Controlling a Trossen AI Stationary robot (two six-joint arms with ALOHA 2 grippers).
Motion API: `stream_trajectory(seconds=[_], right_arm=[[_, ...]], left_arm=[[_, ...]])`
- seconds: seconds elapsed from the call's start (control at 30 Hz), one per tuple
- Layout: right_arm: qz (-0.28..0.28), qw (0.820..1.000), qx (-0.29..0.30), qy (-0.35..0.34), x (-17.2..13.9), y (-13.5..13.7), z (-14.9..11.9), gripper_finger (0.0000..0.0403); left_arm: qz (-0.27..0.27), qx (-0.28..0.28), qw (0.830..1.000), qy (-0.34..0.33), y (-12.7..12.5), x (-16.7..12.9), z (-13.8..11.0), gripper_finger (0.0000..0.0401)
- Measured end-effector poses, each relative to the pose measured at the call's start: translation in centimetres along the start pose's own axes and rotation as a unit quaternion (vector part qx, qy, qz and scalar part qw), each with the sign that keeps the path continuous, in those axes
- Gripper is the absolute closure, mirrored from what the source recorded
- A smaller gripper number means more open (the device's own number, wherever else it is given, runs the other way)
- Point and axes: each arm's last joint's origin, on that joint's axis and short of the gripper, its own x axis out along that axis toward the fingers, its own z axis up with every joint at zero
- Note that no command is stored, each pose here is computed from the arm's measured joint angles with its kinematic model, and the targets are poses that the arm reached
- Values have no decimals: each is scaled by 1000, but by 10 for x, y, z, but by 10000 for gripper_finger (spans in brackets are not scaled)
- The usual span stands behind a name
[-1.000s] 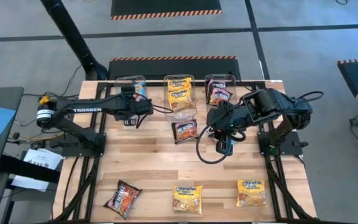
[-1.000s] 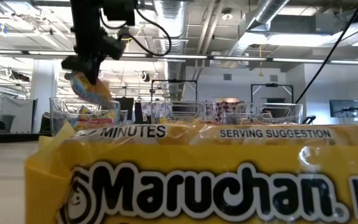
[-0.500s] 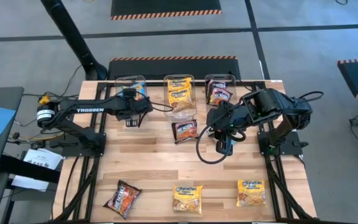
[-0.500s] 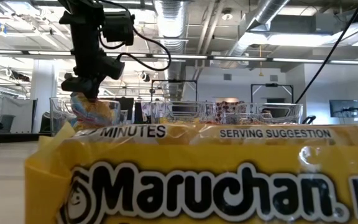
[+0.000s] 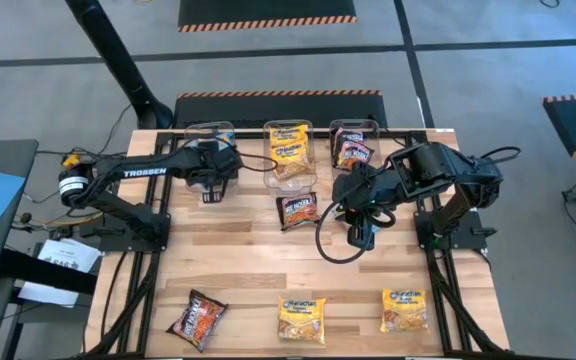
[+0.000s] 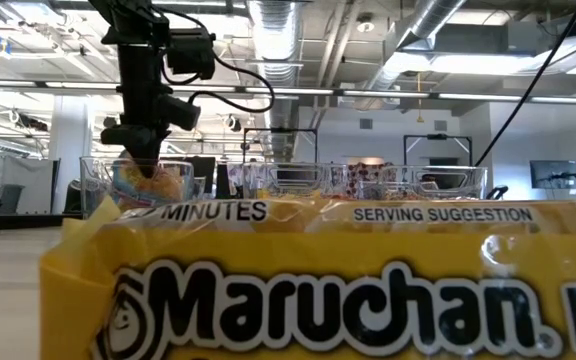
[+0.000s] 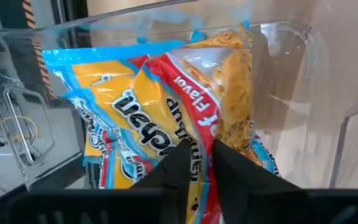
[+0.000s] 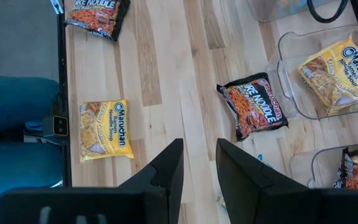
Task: Sort Maruchan noodles
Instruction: Put the blue noodle pack into the left transparent bin
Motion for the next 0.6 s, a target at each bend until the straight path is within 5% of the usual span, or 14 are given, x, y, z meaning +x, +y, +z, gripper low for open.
stream_trajectory(seconds=[0.33,0.6], right_arm=[[0,1000,0,0,0,0,0,285],[0,1000,0,0,0,0,0,285]], left_arm=[[-23,-35,999,-6,-1,0,0,252],[-27,-78,997,7,0,-2,-2,242]])
